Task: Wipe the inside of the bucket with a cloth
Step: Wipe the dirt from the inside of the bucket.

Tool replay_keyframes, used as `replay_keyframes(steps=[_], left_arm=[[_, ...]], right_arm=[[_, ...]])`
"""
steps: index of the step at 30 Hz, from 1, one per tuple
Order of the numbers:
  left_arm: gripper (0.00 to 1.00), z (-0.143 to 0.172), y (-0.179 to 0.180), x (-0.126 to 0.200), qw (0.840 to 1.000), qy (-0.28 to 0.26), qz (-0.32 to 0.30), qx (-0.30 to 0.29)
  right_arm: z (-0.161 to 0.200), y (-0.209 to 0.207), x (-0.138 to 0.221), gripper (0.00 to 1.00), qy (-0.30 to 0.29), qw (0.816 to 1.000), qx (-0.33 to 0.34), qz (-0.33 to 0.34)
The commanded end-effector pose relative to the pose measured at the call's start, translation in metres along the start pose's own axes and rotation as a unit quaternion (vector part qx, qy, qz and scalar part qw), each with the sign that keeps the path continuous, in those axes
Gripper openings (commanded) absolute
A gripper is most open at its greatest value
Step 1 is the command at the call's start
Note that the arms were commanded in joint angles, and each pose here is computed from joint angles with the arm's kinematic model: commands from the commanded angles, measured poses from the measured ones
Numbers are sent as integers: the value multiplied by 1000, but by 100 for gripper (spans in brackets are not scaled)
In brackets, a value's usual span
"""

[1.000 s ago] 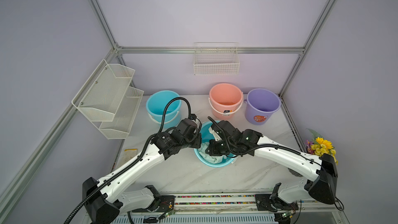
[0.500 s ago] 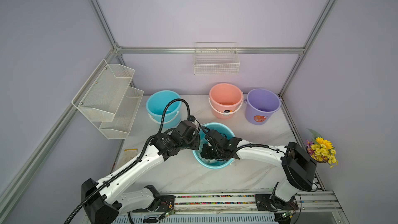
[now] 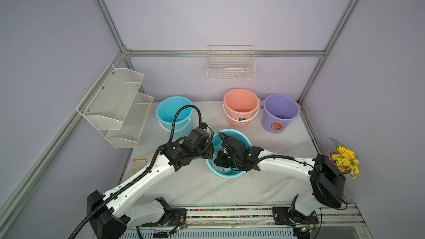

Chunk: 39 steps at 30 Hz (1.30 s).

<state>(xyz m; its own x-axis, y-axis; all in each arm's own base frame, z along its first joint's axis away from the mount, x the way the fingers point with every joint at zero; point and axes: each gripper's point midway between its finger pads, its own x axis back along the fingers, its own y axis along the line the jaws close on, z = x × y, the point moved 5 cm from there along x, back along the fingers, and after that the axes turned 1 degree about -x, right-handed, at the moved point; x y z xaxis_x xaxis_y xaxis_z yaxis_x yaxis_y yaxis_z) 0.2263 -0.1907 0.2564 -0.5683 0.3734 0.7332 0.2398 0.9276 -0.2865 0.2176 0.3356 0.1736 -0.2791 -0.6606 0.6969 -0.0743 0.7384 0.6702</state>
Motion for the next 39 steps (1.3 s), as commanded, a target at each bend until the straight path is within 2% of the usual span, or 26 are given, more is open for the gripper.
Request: replay_keyframes(steps=[1, 7, 13, 24, 32, 36, 39], left_arm=[[0, -27, -11, 17, 997, -64, 34, 31], [0, -29, -10, 19, 996, -67, 37, 36], [0, -30, -12, 20, 996, -67, 47, 38], [0, -30, -13, 21, 996, -64, 53, 38], [0, -30, -15, 21, 996, -61, 57, 33], [0, -31, -15, 19, 996, -59, 57, 33], [0, -32, -16, 20, 996, -58, 59, 32]], right_arm=[[-4, 34, 29, 0, -5, 997, -12, -71], [-8, 59, 65, 0, -24, 990, -29, -133], [-13, 65, 70, 0, -38, 987, -33, -155], [-13, 40, 33, 0, -46, 994, -19, -94], [-15, 28, 29, 0, -58, 997, 15, -47], [-21, 26, 38, 0, -81, 995, 53, -21], [-26, 31, 51, 0, -103, 986, 128, -19]])
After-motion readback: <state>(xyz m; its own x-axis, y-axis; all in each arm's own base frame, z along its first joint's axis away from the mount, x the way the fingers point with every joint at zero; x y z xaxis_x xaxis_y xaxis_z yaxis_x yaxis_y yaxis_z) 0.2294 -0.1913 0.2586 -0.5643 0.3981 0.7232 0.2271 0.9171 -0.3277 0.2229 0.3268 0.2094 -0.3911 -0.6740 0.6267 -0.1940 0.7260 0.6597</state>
